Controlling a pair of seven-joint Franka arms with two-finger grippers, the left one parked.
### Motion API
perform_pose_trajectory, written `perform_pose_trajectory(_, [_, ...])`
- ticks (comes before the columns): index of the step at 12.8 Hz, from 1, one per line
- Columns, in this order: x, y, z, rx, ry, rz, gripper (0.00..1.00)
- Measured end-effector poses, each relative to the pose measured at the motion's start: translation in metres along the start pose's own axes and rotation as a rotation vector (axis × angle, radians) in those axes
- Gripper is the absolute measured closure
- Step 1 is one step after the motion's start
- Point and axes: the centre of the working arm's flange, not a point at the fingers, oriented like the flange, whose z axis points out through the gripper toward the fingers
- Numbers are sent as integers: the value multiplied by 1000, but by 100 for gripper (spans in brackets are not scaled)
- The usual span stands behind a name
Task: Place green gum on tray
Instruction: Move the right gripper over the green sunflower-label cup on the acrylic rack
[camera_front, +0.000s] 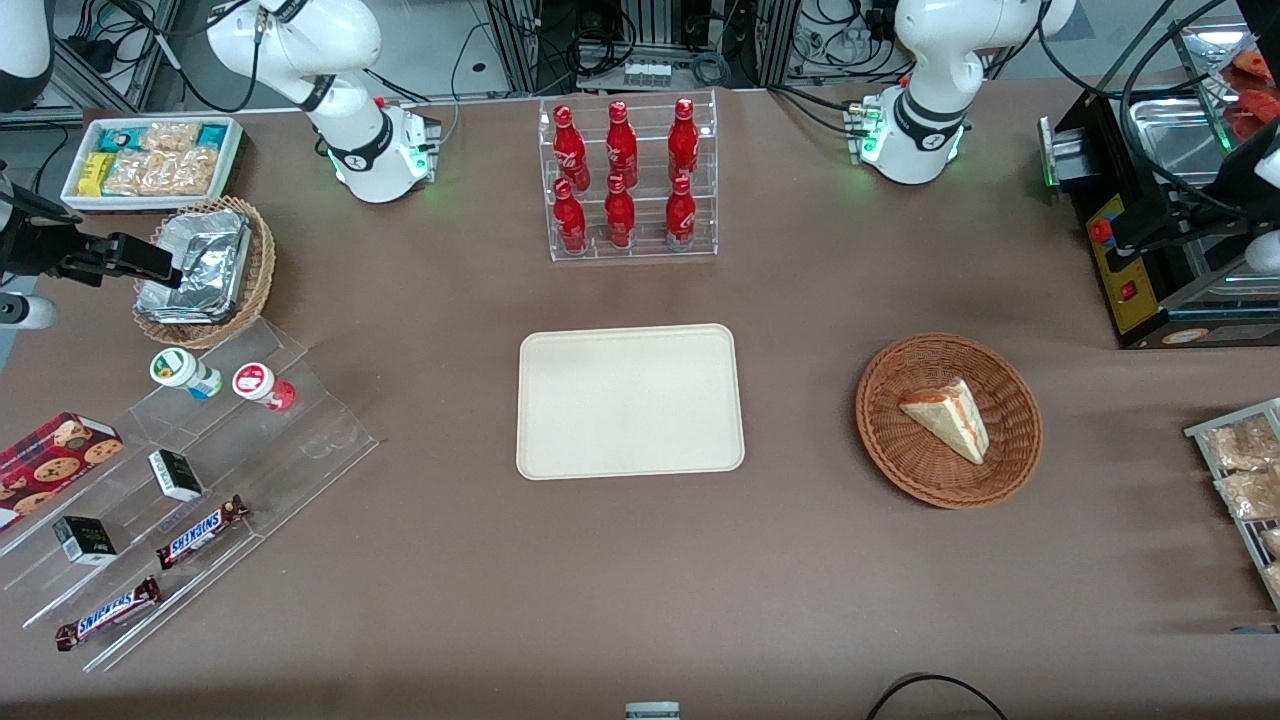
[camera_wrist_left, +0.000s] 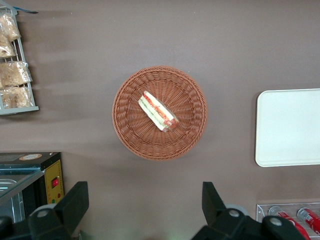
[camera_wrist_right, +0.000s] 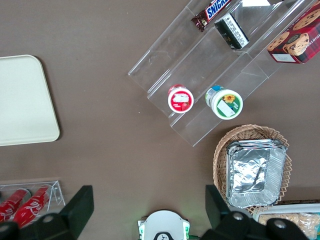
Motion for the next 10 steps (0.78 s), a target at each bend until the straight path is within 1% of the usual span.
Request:
perform_pose_trajectory(4, [0,0,0,0,0,0,0])
perform_pose_trajectory(6, [0,1,1,0,-6,-1,0])
perform_pose_trajectory(7, [1,3,4,1,-13,-4,0])
perform_pose_trajectory(9, [3,14,19,5,-41,-1,0])
perform_pose_trajectory(10, [5,24,29,10,-46,-16,0])
